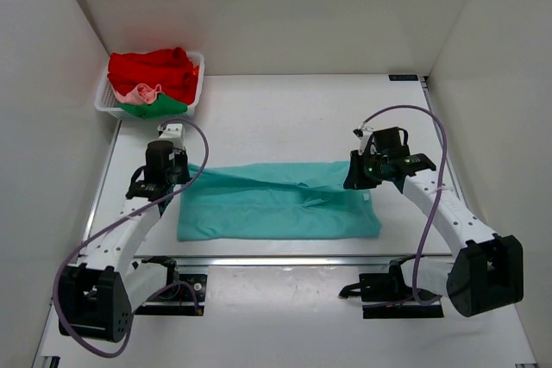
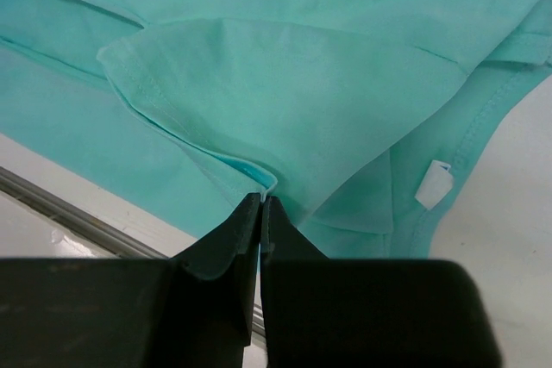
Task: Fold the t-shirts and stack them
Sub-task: Fold the other side of the tshirt into a rectangle
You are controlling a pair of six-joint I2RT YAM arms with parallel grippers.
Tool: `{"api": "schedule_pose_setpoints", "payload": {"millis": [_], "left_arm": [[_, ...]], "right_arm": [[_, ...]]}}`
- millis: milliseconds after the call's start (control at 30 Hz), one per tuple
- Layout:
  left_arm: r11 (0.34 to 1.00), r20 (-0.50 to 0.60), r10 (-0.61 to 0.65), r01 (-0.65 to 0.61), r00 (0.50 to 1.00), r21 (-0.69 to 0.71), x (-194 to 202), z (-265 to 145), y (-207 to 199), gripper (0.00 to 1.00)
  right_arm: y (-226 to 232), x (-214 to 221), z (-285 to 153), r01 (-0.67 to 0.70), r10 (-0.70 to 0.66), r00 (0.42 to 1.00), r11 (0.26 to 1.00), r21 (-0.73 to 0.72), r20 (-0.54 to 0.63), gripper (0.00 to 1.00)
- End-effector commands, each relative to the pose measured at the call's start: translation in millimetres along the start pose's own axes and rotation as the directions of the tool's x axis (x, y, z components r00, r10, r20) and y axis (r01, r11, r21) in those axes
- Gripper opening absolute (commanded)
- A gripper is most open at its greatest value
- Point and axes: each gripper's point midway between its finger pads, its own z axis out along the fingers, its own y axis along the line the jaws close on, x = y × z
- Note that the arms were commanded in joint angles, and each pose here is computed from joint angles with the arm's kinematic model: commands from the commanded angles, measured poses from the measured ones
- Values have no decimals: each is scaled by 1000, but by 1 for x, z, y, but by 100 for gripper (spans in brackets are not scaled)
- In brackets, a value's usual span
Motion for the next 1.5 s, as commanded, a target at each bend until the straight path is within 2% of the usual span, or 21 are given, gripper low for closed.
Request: {"api": "schedule_pose_setpoints", "payload": {"millis": [0,133,233,633,900,1067,1133,1300,1333,1433,1467], "left_arm": [[999,81,15,-12,997,-29,-8,-8,8,0],[998,105,60,-59,993,-18,0,-13,3,0],[997,182,73,-70,981,-23,-4,-22,4,0],[998,149,63,-60,987,-25,14,-21,6,2],[998,133,65,-62,989,-28,20,-22,5,6],[997,111,70,-67,991,-27,25,-23,5,8],[997,111,69,-66,991,-32,23,-25,5,20],[997,117,50,-44,992,-56,20,-26,10,22],[997,110,55,-49,992,-55,22,-25,10,26],[996,125,41,-31,991,-84,13,-26,15,53],[996,135,27,-15,990,-91,10,-27,16,53]], "right_arm": [[7,3,-3,-8,8,1000,1000,-14,14,0],[11,11,-4,-6,6,1000,1000,-19,4,0],[13,20,-5,-14,14,1000,1000,-24,-8,0],[8,48,-15,-37,36,998,999,-22,-50,0],[24,60,-18,-46,42,997,997,-54,-71,0],[29,74,-18,-82,72,989,994,-70,-125,0],[30,79,-18,-105,94,985,992,-68,-143,0],[38,97,-18,-158,141,970,985,-70,-197,0],[41,101,-19,-157,138,968,985,-77,-209,0],[47,112,-18,-166,137,960,981,-101,-245,0],[45,113,-18,-176,149,958,980,-92,-247,1]]}}
